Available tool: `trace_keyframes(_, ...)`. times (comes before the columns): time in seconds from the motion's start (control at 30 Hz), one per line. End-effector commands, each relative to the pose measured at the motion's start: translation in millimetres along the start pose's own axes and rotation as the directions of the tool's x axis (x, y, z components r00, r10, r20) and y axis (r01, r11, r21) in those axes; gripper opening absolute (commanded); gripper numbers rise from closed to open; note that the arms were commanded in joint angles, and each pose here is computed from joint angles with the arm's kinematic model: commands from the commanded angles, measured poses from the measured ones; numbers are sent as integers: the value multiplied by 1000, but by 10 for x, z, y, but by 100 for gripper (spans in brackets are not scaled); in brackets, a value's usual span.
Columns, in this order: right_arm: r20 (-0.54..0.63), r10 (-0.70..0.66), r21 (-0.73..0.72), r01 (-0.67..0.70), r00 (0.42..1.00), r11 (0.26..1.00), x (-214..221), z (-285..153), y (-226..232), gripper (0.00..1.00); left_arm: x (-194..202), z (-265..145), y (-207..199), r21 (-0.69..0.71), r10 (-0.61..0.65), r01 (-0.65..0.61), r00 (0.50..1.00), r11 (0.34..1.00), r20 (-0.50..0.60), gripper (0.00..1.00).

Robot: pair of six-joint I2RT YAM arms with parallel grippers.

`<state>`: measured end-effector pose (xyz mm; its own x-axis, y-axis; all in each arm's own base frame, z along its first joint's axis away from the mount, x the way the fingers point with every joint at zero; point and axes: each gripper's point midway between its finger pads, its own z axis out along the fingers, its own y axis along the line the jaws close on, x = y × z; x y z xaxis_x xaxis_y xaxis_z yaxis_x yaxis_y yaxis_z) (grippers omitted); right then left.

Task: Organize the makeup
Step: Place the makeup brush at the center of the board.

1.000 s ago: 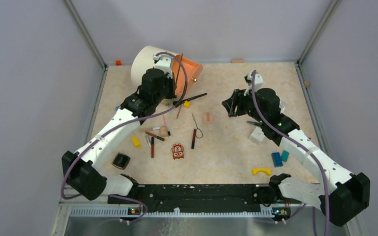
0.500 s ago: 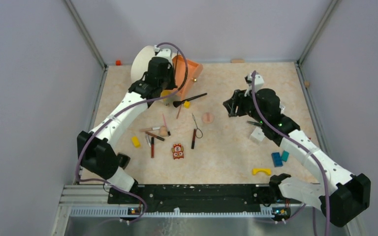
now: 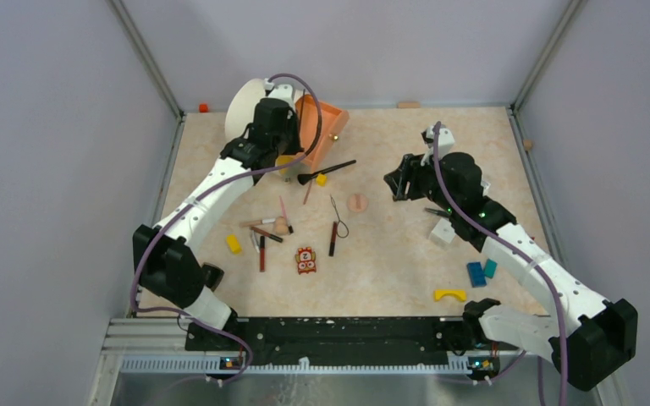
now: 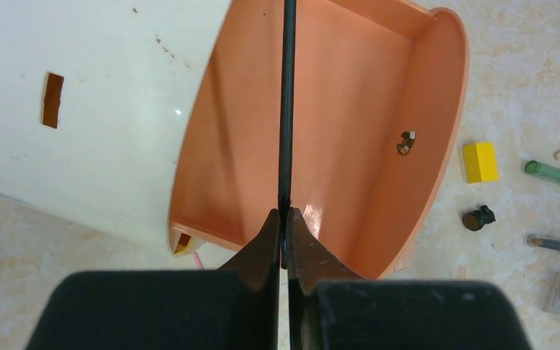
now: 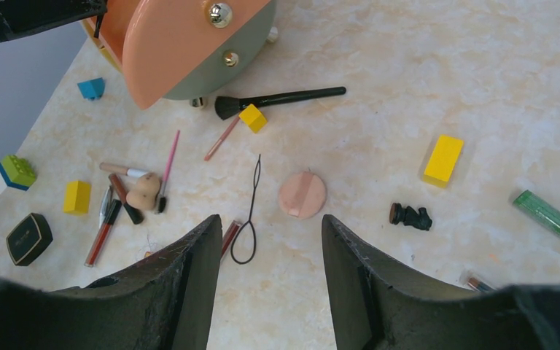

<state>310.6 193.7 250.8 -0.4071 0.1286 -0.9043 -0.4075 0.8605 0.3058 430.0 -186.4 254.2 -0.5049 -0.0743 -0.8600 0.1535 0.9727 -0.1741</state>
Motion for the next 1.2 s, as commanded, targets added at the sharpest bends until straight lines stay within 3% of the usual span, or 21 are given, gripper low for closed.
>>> trace_keyframes(0.0, 33, -5, 5, 5, 999, 1000, -79, -37, -26, 52, -254, -131, -67, 28, -11, 9, 997, 1000, 72, 0)
trace_keyframes(0.67, 35, -1, 2, 1, 999, 1000, -101, -35, -13, 52, -231, -189, -45, 33, 0, -3, 997, 999, 78, 0)
trace_keyframes(1.17, -44, 35, 53, -32, 998, 998, 159, -34, -126, 52, -226, -343, -23, 54, 43, -49, 992, 997, 115, 0)
